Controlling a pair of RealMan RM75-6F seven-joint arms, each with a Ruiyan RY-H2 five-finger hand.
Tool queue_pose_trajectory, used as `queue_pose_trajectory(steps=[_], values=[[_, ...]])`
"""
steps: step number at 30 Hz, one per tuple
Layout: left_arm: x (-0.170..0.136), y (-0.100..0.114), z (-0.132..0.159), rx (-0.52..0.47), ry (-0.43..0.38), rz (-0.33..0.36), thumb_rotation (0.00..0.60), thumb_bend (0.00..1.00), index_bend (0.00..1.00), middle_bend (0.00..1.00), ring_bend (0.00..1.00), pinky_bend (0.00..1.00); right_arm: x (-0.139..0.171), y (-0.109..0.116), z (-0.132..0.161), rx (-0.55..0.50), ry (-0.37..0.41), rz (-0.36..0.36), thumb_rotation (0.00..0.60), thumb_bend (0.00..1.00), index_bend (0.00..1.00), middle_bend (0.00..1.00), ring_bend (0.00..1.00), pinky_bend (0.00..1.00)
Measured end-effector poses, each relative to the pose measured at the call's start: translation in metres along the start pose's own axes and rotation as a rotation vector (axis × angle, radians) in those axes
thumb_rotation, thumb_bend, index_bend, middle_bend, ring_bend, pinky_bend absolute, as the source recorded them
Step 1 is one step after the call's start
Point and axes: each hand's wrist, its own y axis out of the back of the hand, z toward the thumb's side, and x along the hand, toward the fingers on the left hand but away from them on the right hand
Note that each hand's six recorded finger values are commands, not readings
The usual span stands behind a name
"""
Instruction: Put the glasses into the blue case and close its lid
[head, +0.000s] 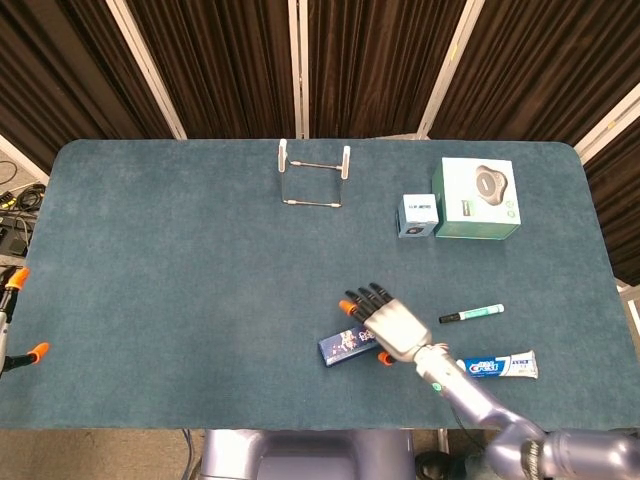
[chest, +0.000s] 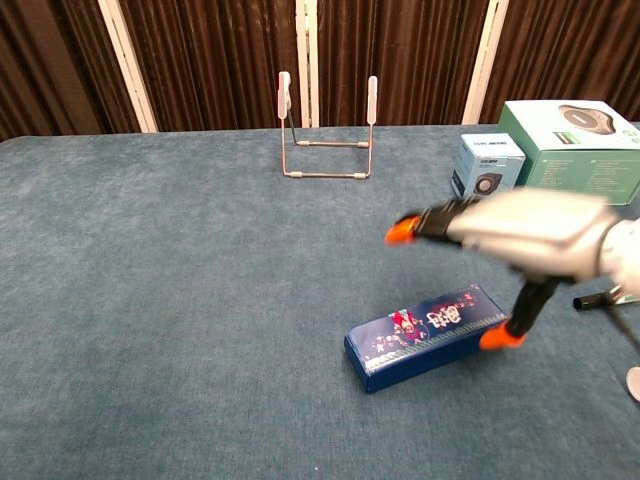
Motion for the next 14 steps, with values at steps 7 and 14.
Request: queue_pose_trajectory(steps=[7,14], values=[[-0.004,0.007,0.002,-0.024,-0.029,0.031,0.6,0.0,0.0,0.0,0.0,0.0,0.056,0.04,-0.049,-0.048,-0.159,-0.253,0.6,0.0,0.03,0.0,0.0,0.0],[-0.008,0.011,0.006,-0.037,-0.058,0.058,0.6,0.0,0.0,0.0,0.0,0.0,0.139,0.045,-0.1,-0.053,-0.323,-0.415,0.6,0.0,0.01,0.0,0.0,0.0]])
